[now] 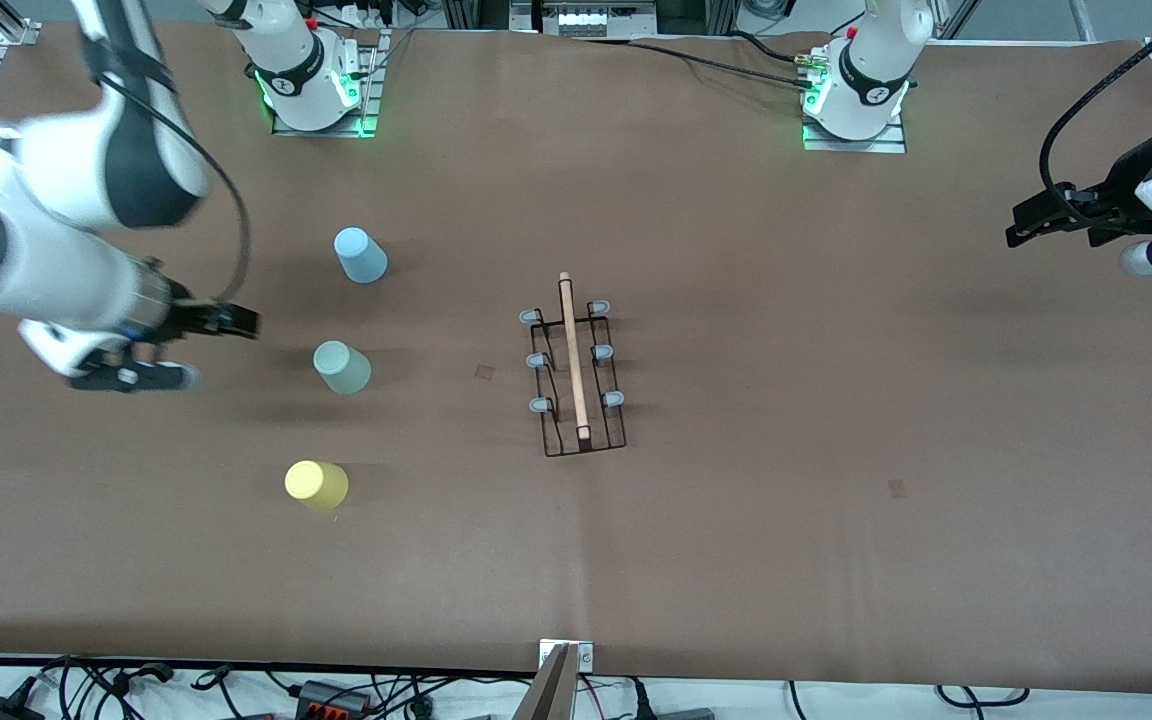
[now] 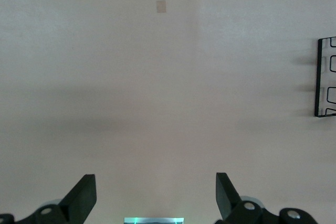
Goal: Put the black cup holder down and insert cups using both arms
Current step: 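Close the right gripper around the teal cup and lift it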
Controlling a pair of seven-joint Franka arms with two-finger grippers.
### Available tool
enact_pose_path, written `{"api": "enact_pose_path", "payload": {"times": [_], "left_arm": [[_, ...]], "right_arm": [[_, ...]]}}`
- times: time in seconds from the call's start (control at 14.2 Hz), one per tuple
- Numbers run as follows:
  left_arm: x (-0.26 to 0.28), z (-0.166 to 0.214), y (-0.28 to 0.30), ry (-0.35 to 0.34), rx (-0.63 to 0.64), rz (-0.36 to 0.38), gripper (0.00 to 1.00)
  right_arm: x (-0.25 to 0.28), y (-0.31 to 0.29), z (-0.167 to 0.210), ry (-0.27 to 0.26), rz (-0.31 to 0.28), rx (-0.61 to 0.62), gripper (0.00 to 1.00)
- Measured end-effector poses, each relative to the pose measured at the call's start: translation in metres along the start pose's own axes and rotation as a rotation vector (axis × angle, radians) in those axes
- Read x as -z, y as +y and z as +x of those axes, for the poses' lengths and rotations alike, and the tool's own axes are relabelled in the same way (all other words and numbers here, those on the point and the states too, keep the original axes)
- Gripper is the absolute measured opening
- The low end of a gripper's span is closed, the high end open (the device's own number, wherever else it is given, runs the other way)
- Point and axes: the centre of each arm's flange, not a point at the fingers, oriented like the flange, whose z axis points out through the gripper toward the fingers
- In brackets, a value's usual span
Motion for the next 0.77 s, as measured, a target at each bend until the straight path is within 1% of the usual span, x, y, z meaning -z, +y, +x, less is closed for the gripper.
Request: {"api": "enact_pose_path", "payload": {"times": [0.35, 0.49, 0.77], "left_arm": [[0.0, 0.0, 0.0, 0.0, 0.0, 0.0, 1.0], [0.001, 0.0, -0.001, 0.002, 0.002, 0.0, 1.0], [0.002, 0.001, -0.007, 0.006, 0.013, -0.002, 1.0]], "right_arm": [[-0.074, -0.032, 0.024, -0.03, -0.007, -0.003, 1.0], [-0.095, -0.047, 0.026, -0.054, 0.004, -0.028, 1.0], [-0.121, -0.073, 0.021, -0.092, -0.011, -0.049, 1.0]]}}
